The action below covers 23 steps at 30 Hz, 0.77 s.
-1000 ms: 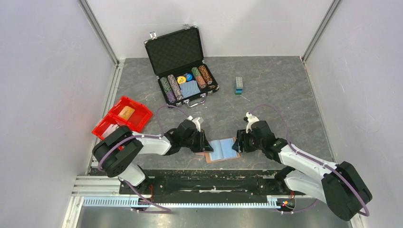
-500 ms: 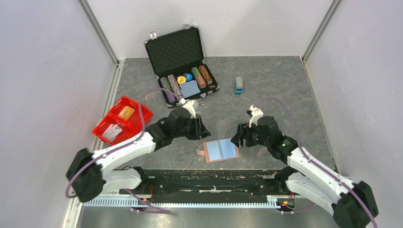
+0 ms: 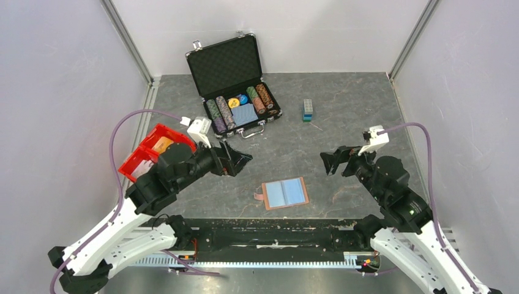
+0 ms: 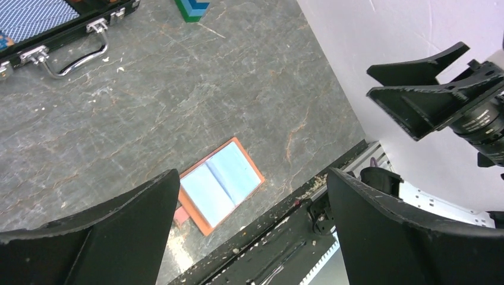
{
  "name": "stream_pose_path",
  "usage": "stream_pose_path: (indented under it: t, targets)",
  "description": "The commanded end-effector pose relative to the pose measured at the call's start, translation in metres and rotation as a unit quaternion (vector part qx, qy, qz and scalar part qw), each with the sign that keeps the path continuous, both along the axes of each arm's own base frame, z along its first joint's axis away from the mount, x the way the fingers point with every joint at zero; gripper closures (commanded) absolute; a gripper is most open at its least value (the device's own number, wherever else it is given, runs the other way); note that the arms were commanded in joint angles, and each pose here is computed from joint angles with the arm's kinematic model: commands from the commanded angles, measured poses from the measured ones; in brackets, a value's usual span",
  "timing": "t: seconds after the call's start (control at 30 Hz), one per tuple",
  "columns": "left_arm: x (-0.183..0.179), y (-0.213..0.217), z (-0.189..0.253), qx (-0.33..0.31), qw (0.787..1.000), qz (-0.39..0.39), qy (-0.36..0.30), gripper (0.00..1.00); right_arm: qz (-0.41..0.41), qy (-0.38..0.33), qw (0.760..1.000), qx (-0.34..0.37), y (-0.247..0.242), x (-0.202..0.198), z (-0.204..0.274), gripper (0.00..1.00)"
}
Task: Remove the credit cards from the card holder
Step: Reset both arms
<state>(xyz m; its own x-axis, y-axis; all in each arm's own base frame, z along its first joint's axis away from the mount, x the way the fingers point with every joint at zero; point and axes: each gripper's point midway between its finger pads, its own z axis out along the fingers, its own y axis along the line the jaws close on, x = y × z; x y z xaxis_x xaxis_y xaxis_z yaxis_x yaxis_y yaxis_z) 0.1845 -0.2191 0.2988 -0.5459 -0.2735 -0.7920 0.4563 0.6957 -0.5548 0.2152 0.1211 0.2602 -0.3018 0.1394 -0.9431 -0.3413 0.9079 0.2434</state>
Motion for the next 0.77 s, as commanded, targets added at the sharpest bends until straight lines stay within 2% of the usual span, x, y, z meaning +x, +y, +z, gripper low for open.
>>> stream_pose_path:
  t: [0.0, 0.23, 0.4, 0.73]
  targets:
    - [-0.008, 0.010, -0.018, 0.021, 1.000, -0.002, 0.002, 0.00, -0.052, 0.016, 0.998, 0.025, -0.016, -0.002, -0.015, 0.02]
    - [-0.014, 0.016, -0.028, 0.006, 1.000, -0.001, -0.003, 0.00, -0.055, 0.014, 0.997, 0.055, -0.016, -0.007, -0.005, 0.02]
    - [-0.014, 0.017, -0.029, 0.004, 1.000, 0.001, -0.001, 0.00, -0.062, 0.009, 0.996, 0.057, -0.019, -0.008, 0.007, 0.02]
    - [-0.016, 0.016, -0.031, -0.003, 1.000, 0.002, 0.006, 0.00, -0.046, 0.009, 0.997, 0.062, -0.013, -0.009, 0.004, 0.02]
